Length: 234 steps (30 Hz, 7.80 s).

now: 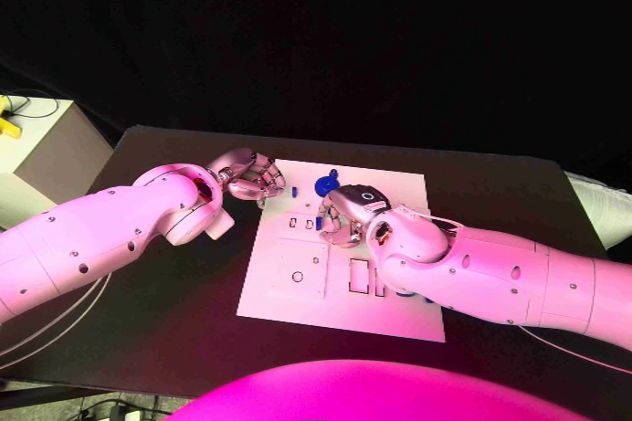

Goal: Assemble the parts on the task board

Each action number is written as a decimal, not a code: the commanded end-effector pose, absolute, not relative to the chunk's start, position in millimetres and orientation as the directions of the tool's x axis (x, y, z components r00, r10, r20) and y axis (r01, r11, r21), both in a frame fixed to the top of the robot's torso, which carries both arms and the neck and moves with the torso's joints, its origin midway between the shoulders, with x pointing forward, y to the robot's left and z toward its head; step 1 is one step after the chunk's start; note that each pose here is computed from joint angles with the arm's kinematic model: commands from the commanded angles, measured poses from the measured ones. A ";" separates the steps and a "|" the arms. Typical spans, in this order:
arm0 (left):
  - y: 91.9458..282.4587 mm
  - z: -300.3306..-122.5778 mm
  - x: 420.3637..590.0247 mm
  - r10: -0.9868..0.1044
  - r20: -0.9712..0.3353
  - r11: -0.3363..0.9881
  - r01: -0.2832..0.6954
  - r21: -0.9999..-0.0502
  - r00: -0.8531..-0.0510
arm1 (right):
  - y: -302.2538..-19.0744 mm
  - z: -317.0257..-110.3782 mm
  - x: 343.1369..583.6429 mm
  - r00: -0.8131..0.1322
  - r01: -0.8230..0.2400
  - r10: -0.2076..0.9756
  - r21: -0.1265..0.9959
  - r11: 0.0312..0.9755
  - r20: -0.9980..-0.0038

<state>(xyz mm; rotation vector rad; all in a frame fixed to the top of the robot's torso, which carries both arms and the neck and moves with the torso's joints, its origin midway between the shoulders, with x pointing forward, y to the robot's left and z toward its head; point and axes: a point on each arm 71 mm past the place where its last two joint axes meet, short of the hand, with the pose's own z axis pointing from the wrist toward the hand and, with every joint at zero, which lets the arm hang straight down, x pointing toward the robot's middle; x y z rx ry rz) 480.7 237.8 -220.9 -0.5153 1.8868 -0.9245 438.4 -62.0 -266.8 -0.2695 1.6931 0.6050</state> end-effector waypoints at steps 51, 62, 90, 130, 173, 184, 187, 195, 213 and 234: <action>207.2 -212.9 483.4 -0.543 -0.522 0.722 -0.048 -0.691 -0.657 | -144.5 -189.3 473.1 -0.189 -0.455 0.709 0.700 0.550 -0.680; 187.2 -192.3 513.3 -0.414 -0.458 0.811 -0.091 -0.578 -0.787 | -200.2 -172.9 509.3 -0.181 -0.321 0.786 0.791 0.521 -0.591; 139.6 -222.7 534.1 -0.220 -0.525 0.935 -0.024 -0.354 -0.822 | -226.6 -175.4 523.7 -0.133 -0.264 0.757 0.760 0.595 -0.639; 130.3 -248.6 527.4 -0.132 -0.470 0.959 0.008 -0.284 -0.872 | -231.2 -175.1 523.0 -0.119 -0.251 0.757 0.757 0.603 -0.643; 127.5 -250.8 522.9 -0.207 -0.436 0.928 -0.035 -0.370 -0.876 | -229.1 -177.8 524.1 -0.128 -0.225 0.747 0.752 0.619 -0.653; 128.2 -248.8 521.3 -0.246 -0.420 0.912 -0.062 -0.405 -0.874 | -229.9 -180.6 524.3 -0.149 -0.202 0.746 0.758 0.620 -0.649; 130.4 -247.4 520.3 -0.253 -0.423 0.910 -0.065 -0.410 -0.870 | -230.8 -181.1 524.3 -0.151 -0.197 0.746 0.760 0.620 -0.648; 137.6 -242.0 517.1 -0.256 -0.471 0.914 -0.052 -0.403 -0.845 | -235.3 -181.5 524.9 -0.146 -0.188 0.747 0.760 0.622 -0.648; 146.2 -225.3 508.1 -0.233 -0.675 0.932 0.038 -0.361 -0.700 | -241.7 -181.3 525.7 -0.128 -0.182 0.751 0.760 0.624 -0.647; 145.6 -247.8 498.9 -0.171 -0.667 0.949 0.061 -0.309 -0.725 | -241.1 -181.8 526.0 -0.134 -0.179 0.750 0.760 0.624 -0.647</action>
